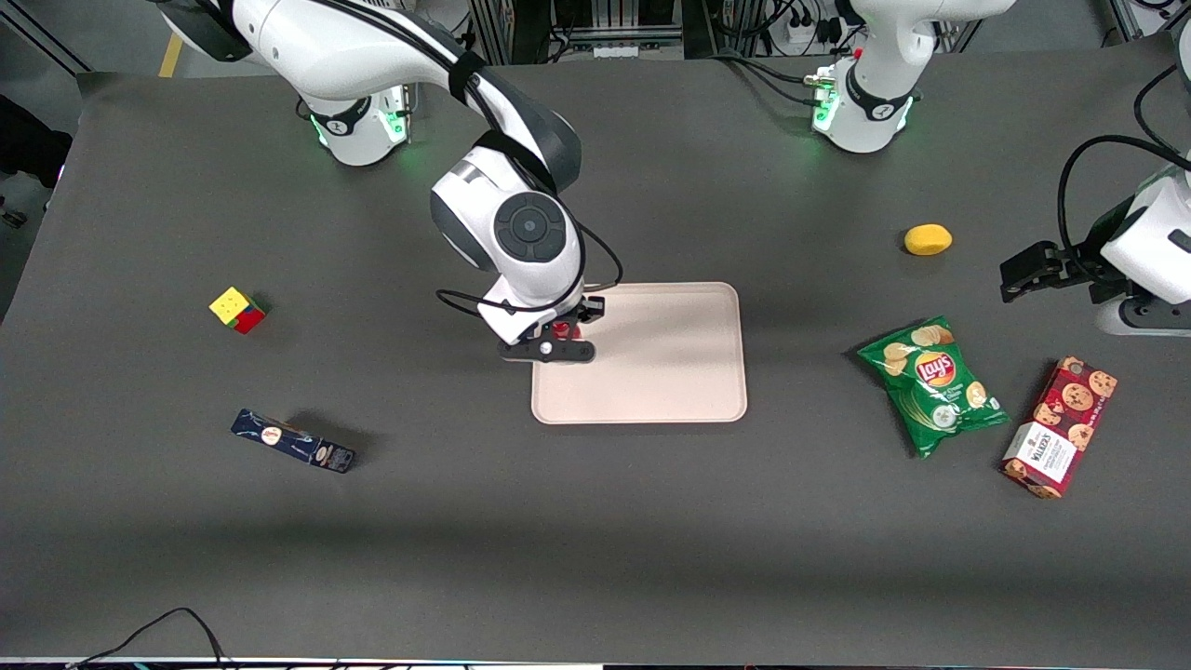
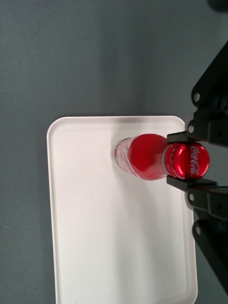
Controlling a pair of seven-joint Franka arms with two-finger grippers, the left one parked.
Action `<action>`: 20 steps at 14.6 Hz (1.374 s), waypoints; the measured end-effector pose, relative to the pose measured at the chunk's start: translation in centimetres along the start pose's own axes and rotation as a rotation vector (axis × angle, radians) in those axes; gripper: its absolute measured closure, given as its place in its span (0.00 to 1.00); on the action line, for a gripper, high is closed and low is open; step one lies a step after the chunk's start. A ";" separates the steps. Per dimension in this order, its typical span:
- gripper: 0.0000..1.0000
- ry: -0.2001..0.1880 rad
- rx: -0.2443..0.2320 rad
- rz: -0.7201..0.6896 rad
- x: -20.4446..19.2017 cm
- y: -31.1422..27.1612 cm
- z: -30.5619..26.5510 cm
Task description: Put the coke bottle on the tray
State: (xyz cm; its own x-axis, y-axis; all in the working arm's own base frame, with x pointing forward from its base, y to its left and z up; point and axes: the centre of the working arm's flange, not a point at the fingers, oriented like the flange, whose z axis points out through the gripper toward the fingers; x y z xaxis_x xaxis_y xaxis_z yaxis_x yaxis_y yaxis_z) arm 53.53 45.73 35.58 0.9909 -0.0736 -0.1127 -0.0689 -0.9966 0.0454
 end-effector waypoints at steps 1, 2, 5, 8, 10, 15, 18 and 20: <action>0.68 0.005 -0.006 -0.002 0.1 0.1 0.1; 0.68 0.011 -0.009 -0.004 0.1 0.1 0.4; 0.68 0.013 -0.005 -0.004 0.5 0.0 1.7; 0.68 0.009 -0.008 0.002 0.9 0.3 2.4; 0.60 0.011 -0.007 0.004 1.0 0.4 2.4; 0.13 0.017 -0.001 0.012 1.3 0.6 2.1; 0.00 0.038 0.032 0.062 3.7 3.8 -1.0; 0.00 0.065 0.044 0.050 5.1 7.9 -4.9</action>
State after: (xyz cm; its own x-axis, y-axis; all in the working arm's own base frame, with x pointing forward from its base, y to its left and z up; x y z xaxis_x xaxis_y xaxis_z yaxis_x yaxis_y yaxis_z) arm 58.62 37.63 40.25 0.9914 -0.1223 -0.0469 -0.1222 -0.9925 0.0059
